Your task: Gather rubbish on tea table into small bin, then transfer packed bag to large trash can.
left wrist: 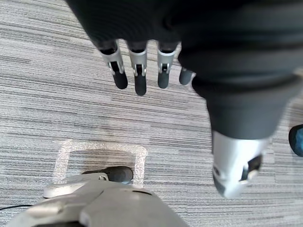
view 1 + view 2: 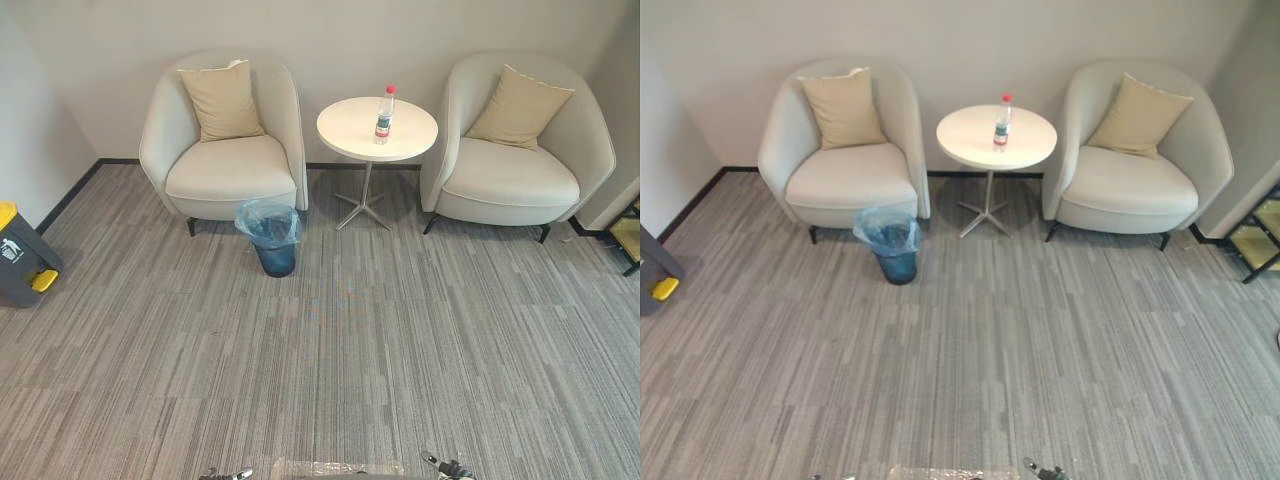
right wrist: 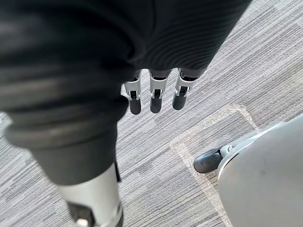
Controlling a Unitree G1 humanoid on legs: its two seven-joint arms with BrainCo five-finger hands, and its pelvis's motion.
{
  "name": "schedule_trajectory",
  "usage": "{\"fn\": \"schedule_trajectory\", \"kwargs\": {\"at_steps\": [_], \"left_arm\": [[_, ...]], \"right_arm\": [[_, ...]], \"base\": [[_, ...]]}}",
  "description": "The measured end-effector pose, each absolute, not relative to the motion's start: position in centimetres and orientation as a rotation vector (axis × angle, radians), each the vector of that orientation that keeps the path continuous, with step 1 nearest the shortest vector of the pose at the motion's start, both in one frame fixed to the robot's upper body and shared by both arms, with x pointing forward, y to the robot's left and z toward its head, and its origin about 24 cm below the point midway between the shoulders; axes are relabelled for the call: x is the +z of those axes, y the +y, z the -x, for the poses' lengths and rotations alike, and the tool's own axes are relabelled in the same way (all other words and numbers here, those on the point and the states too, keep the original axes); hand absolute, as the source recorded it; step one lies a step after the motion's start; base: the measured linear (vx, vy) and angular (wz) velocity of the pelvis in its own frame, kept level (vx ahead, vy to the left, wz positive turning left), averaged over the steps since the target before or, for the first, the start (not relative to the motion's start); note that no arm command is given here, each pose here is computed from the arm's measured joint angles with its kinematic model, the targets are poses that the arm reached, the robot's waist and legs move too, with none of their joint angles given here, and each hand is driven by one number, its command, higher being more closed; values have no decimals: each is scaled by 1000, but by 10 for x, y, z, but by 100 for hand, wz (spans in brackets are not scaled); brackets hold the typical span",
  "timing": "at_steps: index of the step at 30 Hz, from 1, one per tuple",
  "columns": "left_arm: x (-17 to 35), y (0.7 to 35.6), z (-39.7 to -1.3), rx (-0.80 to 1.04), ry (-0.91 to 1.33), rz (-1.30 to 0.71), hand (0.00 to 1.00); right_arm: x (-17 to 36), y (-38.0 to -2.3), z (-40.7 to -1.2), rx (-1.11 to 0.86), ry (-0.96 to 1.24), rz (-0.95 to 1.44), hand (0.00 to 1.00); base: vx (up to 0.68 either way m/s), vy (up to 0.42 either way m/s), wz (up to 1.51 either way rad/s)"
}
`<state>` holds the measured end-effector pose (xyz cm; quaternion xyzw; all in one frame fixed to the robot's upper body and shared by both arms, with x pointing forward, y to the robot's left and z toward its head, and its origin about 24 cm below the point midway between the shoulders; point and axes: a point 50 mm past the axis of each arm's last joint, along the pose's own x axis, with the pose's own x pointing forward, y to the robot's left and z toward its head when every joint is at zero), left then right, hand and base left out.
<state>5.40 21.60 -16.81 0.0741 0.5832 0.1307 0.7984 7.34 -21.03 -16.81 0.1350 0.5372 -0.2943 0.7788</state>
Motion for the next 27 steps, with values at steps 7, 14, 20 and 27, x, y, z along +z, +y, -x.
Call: {"fn": "schedule_trajectory", "kwargs": {"at_steps": [7, 14, 20, 27], "left_arm": [[-168, 216, -54, 286, 1250, -158, 0], [-168, 217, -54, 299, 1251, -164, 0], [-168, 217, -54, 299, 1251, -166, 0], [-167, 217, -58, 298, 1238, -168, 0]], "right_arm": [[-168, -209, -73, -635, 1164, -292, 0], [-169, -208, -73, -635, 1167, -294, 0], [-169, -206, -73, -625, 1169, -282, 0], [-166, -208, -78, -629, 1141, -280, 0]], "base": [[-12, -17, 4], [0, 0, 0], [0, 0, 0], [-4, -4, 0]]}}
